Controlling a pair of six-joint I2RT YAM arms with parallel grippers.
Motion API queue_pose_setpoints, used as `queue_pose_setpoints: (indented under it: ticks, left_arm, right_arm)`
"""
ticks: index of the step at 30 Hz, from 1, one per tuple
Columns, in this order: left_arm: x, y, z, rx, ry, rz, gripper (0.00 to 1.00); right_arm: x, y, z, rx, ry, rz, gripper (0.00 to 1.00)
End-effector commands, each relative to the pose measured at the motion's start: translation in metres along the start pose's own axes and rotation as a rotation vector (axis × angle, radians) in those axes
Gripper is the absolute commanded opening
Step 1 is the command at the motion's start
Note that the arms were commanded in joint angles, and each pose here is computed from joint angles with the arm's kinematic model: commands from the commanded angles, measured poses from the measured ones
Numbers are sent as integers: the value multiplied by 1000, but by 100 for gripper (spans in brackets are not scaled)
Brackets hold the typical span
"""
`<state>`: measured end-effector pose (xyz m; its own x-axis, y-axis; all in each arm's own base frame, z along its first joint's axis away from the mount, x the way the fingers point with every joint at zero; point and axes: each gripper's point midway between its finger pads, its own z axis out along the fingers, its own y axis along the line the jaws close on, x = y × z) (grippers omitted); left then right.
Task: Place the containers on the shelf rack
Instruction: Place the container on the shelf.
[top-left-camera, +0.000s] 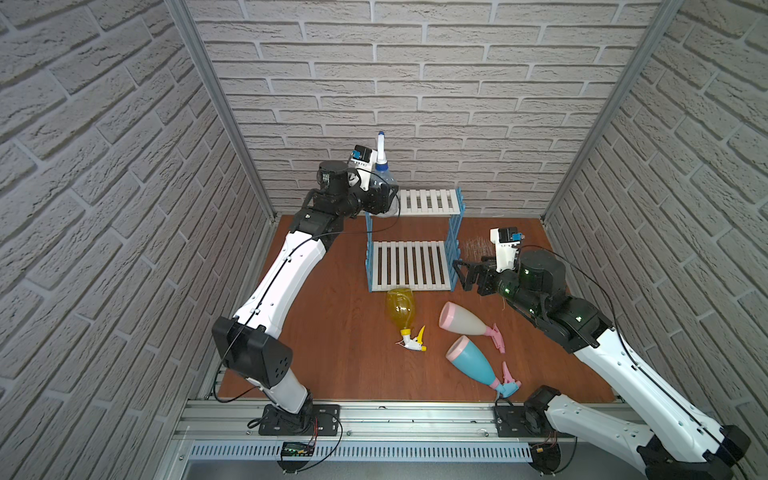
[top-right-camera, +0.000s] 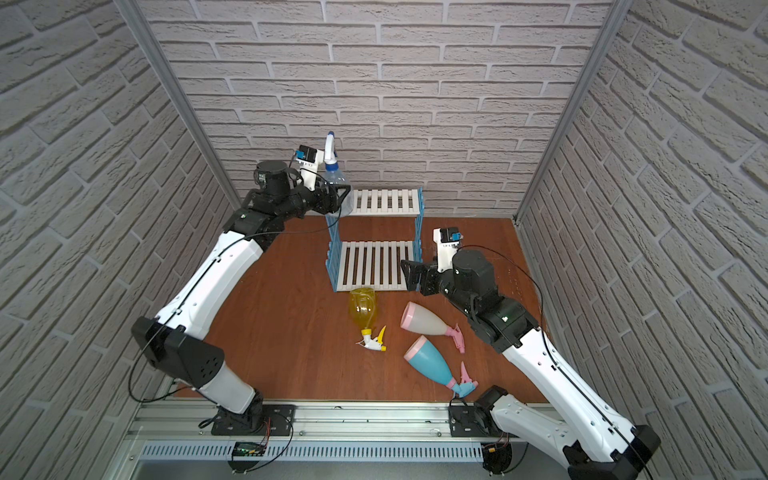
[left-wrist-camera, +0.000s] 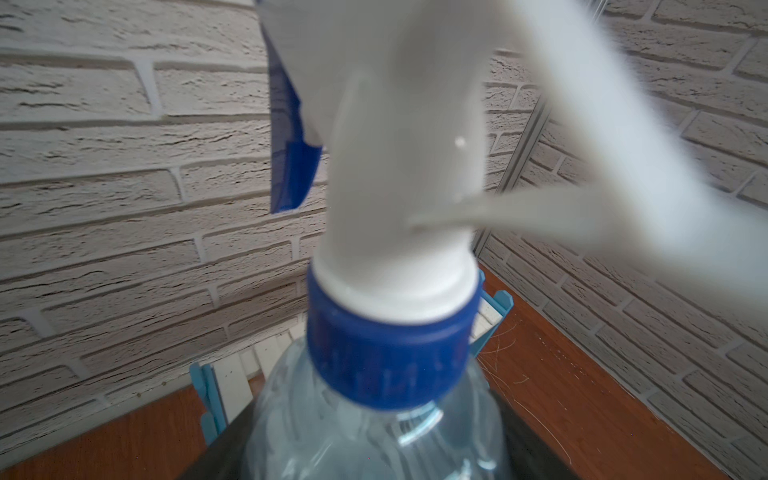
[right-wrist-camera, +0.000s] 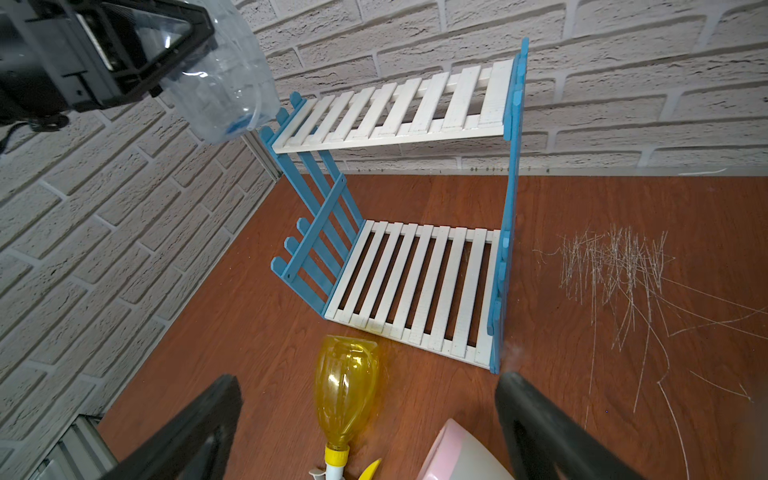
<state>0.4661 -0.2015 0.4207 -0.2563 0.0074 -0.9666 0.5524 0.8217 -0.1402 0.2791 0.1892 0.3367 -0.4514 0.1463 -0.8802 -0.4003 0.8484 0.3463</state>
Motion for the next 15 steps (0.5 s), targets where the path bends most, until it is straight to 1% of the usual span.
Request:
queue_pose_setpoints:
  ticks: [1, 7, 15]
  left_arm:
    - [-29, 1, 0, 38, -75, 49, 77]
    - [-22, 15, 32, 40, -56, 52, 77]
    - [-8, 22, 55, 47, -44, 57, 78]
  right_arm:
    - [-7, 4, 4, -25, -44, 9, 100]
    - [0, 3, 14, -25, -27, 10, 100]
    - [6, 6, 25, -46, -3, 7, 100]
